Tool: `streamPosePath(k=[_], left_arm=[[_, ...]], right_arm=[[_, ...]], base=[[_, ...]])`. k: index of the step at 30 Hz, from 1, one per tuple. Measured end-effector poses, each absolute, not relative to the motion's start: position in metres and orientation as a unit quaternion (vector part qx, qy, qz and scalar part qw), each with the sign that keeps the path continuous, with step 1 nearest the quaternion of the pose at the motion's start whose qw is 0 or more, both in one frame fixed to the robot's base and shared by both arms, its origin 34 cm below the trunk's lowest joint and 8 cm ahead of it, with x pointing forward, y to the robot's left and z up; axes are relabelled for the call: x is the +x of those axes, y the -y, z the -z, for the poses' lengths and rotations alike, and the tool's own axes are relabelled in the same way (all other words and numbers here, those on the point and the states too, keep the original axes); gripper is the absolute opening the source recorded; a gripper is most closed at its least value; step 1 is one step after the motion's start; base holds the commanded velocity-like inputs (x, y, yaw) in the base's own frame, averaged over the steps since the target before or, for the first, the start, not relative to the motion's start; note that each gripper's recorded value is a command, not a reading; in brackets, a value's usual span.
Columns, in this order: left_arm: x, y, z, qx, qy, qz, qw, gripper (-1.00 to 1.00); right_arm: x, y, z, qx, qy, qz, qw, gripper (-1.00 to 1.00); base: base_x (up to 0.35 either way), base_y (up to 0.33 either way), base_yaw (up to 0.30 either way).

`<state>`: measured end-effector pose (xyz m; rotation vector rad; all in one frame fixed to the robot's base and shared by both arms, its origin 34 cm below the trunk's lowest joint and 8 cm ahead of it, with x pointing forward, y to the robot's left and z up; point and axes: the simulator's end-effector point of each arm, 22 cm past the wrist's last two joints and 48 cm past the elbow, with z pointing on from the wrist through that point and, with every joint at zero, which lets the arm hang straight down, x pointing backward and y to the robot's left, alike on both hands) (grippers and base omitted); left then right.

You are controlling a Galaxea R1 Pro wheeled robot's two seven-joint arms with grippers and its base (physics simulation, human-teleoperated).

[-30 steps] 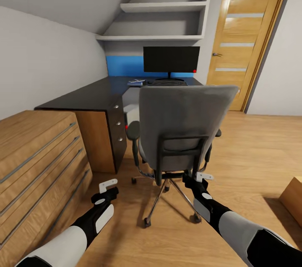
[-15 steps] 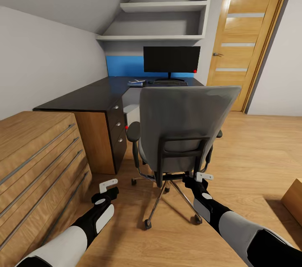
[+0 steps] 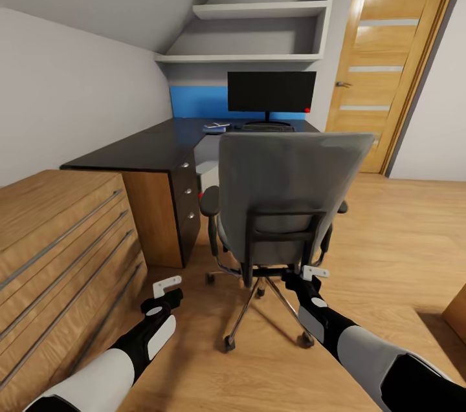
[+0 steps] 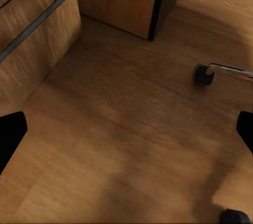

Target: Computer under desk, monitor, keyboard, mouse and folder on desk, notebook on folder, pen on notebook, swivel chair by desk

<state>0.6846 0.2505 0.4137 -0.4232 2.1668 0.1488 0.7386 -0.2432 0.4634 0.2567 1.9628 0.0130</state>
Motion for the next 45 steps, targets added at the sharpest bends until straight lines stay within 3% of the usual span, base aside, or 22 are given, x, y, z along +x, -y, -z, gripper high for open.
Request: streamPosePath(k=[18, 24, 45], left_arm=[[0.685, -0.249, -0.414, -0.17, -0.876, -0.06, 0.448, 1.0], [0.685, -0.247, -0.414, -0.168, -0.876, -0.059, 0.448, 1.0], [0.682, -0.217, -0.416, -0.158, -0.88, -0.043, 0.446, 1.0]], right_arm=[[0.739, 0.242, -0.463, 0.103, -0.83, -0.005, 0.549, 1.0], [0.738, 0.243, -0.462, 0.103, -0.83, -0.004, 0.548, 1.0], [0.739, 0.241, -0.47, 0.101, -0.827, -0.006, 0.553, 1.0]], base=[[-0.002, 0.0, 0.122], [-0.218, -0.012, 0.011], [-0.079, -0.03, -0.102]])
